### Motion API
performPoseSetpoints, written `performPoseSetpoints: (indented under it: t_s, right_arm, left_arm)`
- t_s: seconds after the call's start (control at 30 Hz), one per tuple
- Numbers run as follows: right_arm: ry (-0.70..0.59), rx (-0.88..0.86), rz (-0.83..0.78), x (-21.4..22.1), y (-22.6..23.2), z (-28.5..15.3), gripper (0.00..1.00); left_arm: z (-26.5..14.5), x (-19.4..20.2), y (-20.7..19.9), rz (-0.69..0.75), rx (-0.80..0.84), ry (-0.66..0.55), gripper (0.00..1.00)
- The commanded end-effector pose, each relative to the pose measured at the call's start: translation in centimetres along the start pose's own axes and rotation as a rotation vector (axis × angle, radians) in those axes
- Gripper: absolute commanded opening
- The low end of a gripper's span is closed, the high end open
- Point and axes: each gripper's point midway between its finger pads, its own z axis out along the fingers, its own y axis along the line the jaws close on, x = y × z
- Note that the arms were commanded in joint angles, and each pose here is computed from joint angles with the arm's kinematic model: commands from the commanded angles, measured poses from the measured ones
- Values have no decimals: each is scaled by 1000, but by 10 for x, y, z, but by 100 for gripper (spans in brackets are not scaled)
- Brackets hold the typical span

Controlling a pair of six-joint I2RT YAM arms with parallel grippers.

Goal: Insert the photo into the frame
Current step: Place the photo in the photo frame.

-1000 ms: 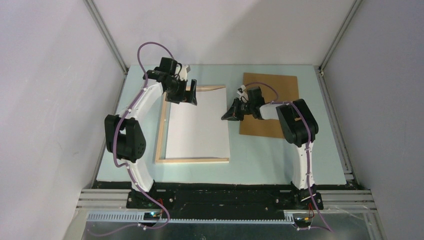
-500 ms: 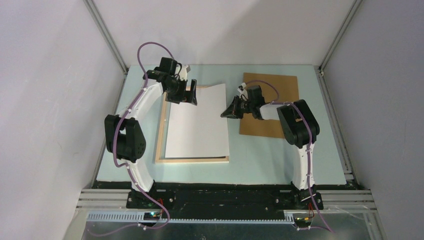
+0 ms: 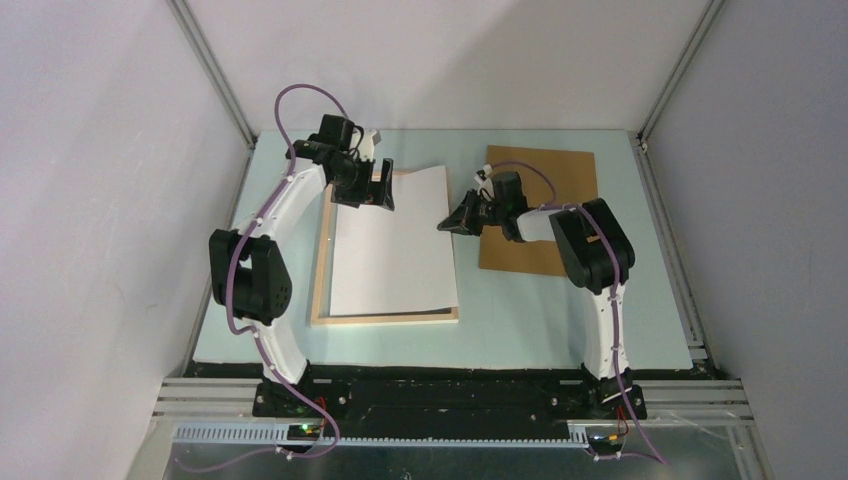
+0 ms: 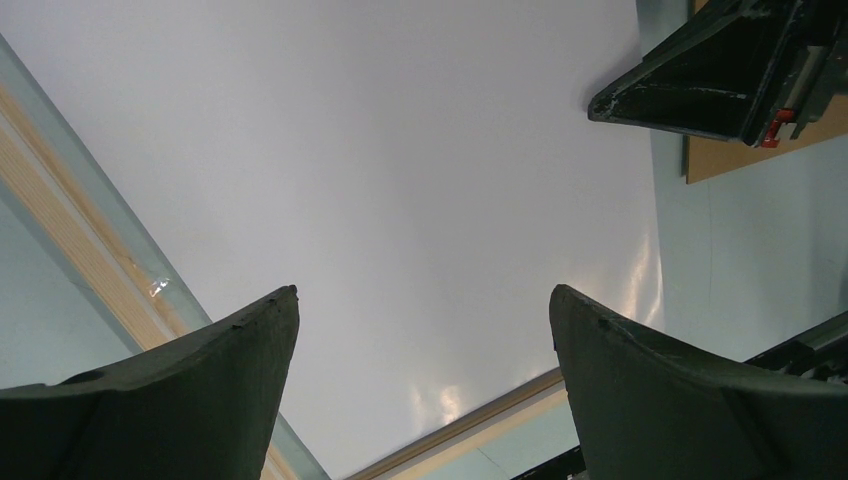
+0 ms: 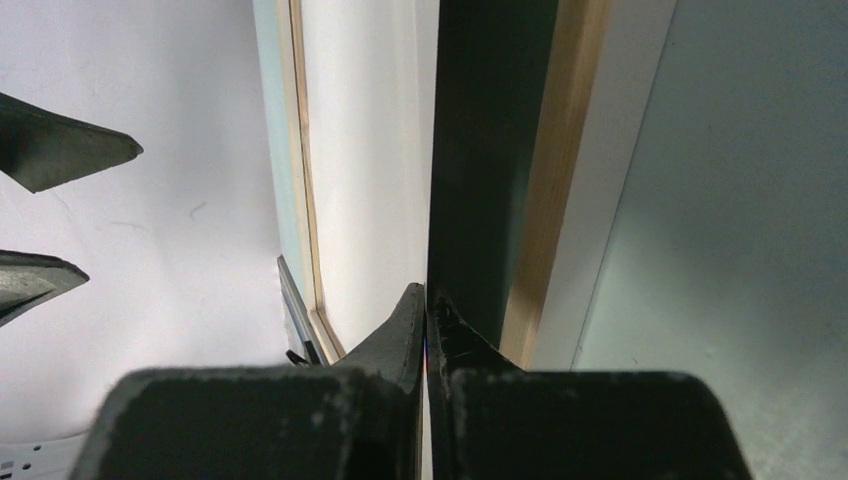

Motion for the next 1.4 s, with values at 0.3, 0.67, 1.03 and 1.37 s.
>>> performPoseSetpoints:
  t_s: [0.3,0.67,1.03,1.37]
  right_arm:
    - [3,-18,-39,8,4,12,6]
    - [-1,1,-69,9,6,12,8]
    - [5,22,-89,7,5,12,14]
    - [3,29,-108,3,6,11,20]
  left_arm:
    - [-20,-10,1,32,-12,-64,100]
    - [-22,-9,0,33,-6,-65,99]
    - [-22,-6,0,31,-1,-60,100]
    - [-23,-7,0,32,-1,-64,99]
